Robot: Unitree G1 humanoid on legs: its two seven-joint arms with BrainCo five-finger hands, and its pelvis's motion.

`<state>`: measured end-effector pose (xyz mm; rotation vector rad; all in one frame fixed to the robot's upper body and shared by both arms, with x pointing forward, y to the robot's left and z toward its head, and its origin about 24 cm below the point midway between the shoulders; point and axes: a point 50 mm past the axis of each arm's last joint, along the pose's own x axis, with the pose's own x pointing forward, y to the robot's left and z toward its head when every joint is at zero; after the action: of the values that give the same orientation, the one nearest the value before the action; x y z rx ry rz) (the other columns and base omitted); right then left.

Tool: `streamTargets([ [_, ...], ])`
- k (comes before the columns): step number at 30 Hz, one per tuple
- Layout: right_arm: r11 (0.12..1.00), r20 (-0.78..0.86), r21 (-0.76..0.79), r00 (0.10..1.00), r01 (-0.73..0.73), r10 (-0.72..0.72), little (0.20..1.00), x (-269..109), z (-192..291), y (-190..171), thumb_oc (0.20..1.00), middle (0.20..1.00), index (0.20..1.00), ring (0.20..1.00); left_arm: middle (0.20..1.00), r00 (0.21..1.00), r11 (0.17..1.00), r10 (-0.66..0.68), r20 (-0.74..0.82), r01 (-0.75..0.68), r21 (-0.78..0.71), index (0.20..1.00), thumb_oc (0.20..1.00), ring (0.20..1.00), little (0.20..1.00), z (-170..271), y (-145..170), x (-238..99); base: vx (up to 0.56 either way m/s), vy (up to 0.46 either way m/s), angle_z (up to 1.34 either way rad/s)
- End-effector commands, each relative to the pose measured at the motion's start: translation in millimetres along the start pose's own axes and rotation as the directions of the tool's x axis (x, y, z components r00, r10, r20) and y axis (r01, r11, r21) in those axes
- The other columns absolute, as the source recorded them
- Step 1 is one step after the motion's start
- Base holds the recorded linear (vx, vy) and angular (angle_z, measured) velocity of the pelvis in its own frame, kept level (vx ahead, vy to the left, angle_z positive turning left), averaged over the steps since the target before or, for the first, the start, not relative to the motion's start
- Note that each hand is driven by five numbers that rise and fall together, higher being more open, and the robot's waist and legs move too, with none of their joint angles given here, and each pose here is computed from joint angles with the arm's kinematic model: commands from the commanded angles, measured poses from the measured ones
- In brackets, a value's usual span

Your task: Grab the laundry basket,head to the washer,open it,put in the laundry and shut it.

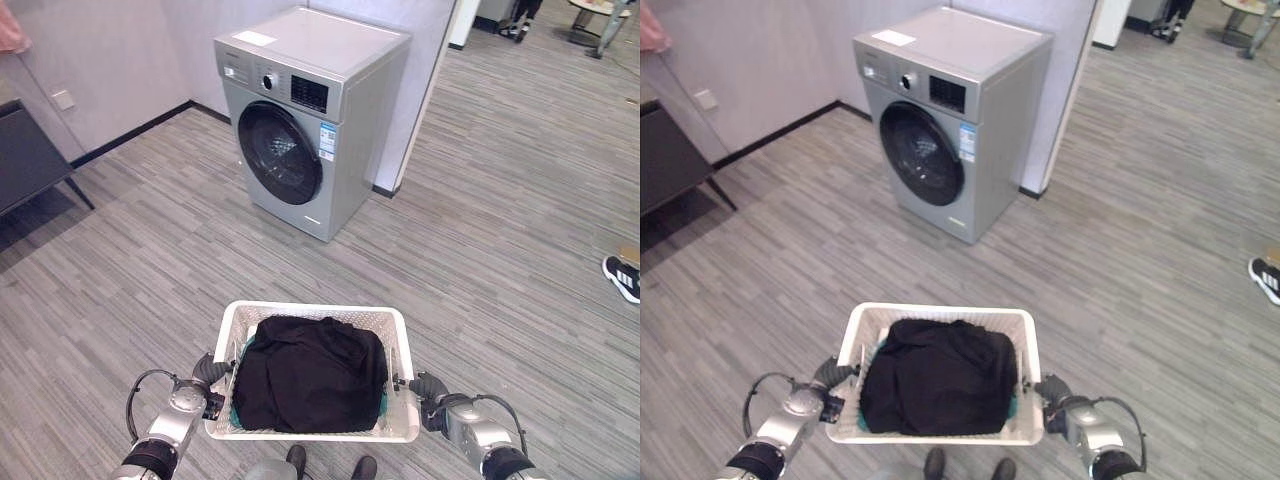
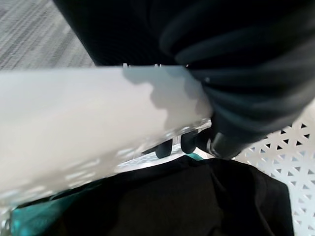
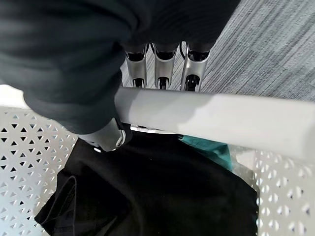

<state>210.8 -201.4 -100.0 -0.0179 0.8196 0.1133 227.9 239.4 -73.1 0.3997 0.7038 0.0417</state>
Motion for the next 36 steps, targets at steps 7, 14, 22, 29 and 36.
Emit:
streamTargets([
  [7, 0.995, 0.224, 0.094, 0.974, 0.016, -0.037, 0.2, -8.6, 47.1, -21.6, 0.2, 0.2, 0.2, 0.2, 0.2, 0.971, 0.977, -0.028, 0.239, 0.078, -0.201, 0.2, 0.2, 0.2, 0.2, 60.7, 0.0, 7.8, -0.01, 0.063, 0.81],
  [14, 0.993, 0.189, 0.118, 0.982, 0.004, -0.026, 0.2, -6.8, 37.6, -18.7, 0.2, 0.2, 0.2, 0.2, 0.2, 0.977, 0.979, -0.04, 0.209, 0.081, -0.186, 0.2, 0.2, 0.2, 0.2, 55.2, -1.6, 10.9, 0.05, 0.168, -0.19],
  [22, 0.993, 0.173, 0.115, 0.985, -0.026, 0.006, 0.2, -6.1, 33.2, -16.3, 0.2, 0.2, 0.2, 0.2, 0.2, 0.978, 0.992, -0.038, 0.204, 0.063, -0.113, 0.2, 0.2, 0.2, 0.2, 59.4, 5.2, 13.6, 0.05, 0.173, -0.04],
  [29, 0.99, 0.165, 0.139, 0.986, -0.019, -0.004, 0.2, -9.2, 27.2, -23.1, 0.2, 0.2, 0.2, 0.2, 0.2, 0.974, 0.99, -0.046, 0.223, 0.075, -0.122, 0.2, 0.2, 0.2, 0.2, 62.9, 4.2, 12.8, 0.16, 0.141, 0.11],
  [36, 0.988, 0.146, 0.153, 0.989, 0.018, -0.041, 0.2, -13.4, 20.5, -33.6, 0.2, 0.2, 0.2, 0.2, 0.2, 0.974, 0.991, -0.027, 0.226, 0.055, -0.118, 0.2, 0.2, 0.2, 0.2, 60.8, 15.0, 10.9, 0.22, -0.091, 0.07],
])
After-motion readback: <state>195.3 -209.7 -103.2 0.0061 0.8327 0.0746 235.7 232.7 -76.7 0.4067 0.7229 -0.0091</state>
